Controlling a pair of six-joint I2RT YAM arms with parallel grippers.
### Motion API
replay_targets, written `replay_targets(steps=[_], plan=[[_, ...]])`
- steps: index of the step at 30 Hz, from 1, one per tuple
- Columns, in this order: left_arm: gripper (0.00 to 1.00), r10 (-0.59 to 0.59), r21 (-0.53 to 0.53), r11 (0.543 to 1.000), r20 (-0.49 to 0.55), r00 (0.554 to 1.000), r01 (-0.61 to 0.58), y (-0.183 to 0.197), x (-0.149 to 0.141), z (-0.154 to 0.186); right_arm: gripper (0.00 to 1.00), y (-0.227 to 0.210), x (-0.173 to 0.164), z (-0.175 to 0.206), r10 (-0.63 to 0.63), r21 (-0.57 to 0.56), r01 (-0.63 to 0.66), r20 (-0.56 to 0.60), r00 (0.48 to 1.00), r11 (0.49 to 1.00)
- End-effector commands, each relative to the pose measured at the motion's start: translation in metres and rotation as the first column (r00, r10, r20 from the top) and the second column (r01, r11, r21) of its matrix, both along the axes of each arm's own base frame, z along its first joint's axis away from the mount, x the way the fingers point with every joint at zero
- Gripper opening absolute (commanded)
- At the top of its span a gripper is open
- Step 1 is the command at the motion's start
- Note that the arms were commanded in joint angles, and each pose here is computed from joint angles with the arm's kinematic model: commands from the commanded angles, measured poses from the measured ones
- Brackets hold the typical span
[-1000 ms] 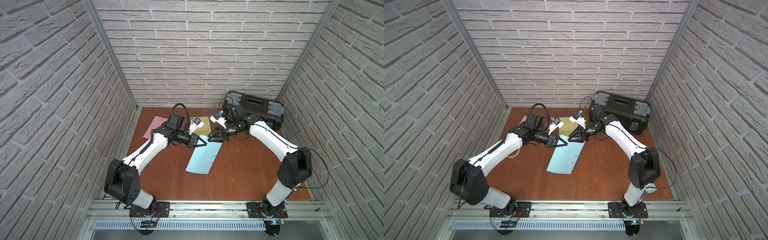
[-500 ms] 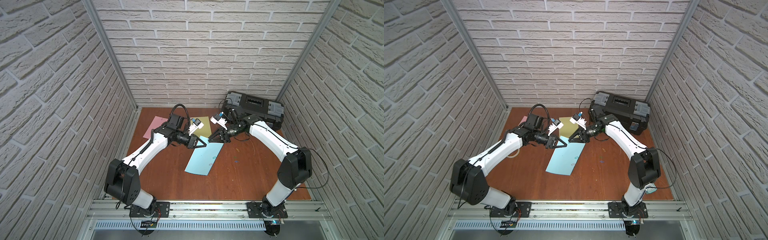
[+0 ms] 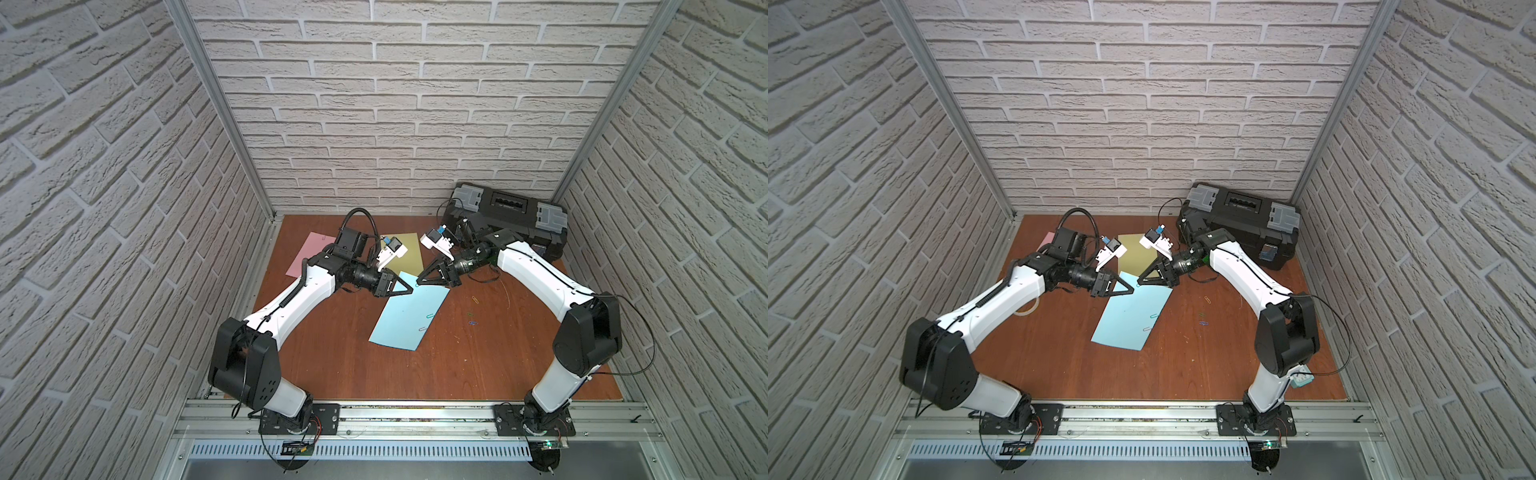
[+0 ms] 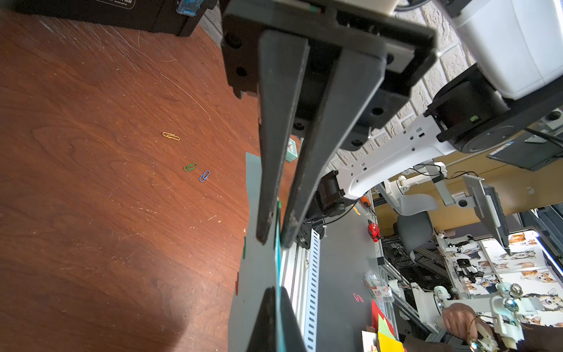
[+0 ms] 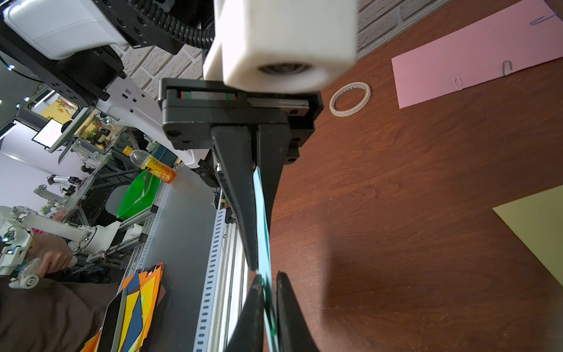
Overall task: Unclip the paperclips from the documents
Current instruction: Remove the paper clip from the document.
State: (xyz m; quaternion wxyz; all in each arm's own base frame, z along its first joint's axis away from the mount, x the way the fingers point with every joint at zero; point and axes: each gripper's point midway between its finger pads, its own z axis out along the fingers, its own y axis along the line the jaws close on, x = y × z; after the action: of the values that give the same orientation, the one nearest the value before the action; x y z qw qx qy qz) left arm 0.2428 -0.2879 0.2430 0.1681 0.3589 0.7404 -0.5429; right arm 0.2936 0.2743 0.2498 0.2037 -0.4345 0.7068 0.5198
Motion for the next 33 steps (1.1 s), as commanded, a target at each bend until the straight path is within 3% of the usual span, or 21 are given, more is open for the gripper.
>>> replay_targets(steps=[1,33], plan=[[0.0,-0.023,-0.027,0.999,0.034,0.999,0.023,0.001,-0.002,0.009,0.1,-0.001,0.004,0.013,-0.001,0.039,0.001,0.018,1.0,0.999],[0.0,-0.023,-0.012,1.0,0.018,1.0,0.023,0.003,-0.005,0.002,0.04,-0.014,0.017,0.016,-0.064,0.063,0.064,0.004,0.998,0.996]])
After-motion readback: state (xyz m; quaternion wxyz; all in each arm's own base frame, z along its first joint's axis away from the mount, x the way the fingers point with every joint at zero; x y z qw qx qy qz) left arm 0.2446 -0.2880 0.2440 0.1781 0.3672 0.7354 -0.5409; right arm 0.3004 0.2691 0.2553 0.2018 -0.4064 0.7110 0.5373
